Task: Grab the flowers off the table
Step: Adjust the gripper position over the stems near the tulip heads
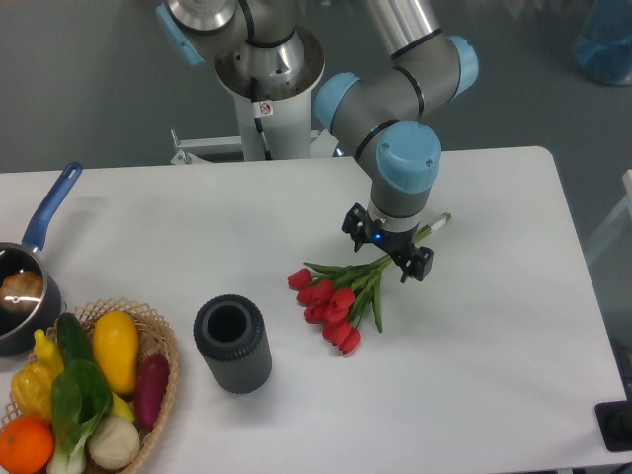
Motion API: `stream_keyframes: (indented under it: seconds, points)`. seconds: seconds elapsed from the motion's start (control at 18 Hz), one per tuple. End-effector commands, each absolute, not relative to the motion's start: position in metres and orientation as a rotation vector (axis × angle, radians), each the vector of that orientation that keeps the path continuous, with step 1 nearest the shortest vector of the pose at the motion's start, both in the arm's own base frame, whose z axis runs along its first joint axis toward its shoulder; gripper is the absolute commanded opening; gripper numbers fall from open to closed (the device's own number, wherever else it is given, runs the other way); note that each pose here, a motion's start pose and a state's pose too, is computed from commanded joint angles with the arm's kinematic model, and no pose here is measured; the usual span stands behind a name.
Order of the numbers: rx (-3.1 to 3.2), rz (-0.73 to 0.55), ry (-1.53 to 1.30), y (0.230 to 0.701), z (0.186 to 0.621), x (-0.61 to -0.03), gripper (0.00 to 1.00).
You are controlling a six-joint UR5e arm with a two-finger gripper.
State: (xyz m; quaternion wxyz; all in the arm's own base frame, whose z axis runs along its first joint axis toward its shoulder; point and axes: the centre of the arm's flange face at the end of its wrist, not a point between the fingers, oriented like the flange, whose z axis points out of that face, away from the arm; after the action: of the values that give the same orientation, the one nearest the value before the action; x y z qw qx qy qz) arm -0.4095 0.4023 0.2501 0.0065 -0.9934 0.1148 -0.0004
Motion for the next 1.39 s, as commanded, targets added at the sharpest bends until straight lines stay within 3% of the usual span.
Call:
stream_keyframes:
  seconds: [0.89,1.39]
  points:
    - [-3.114,-0.030,0.377,0.402,0.241,-0.403,1.00]
    - [-3.124,-0.094,0.404,0.414,0.215,-0.397,1.00]
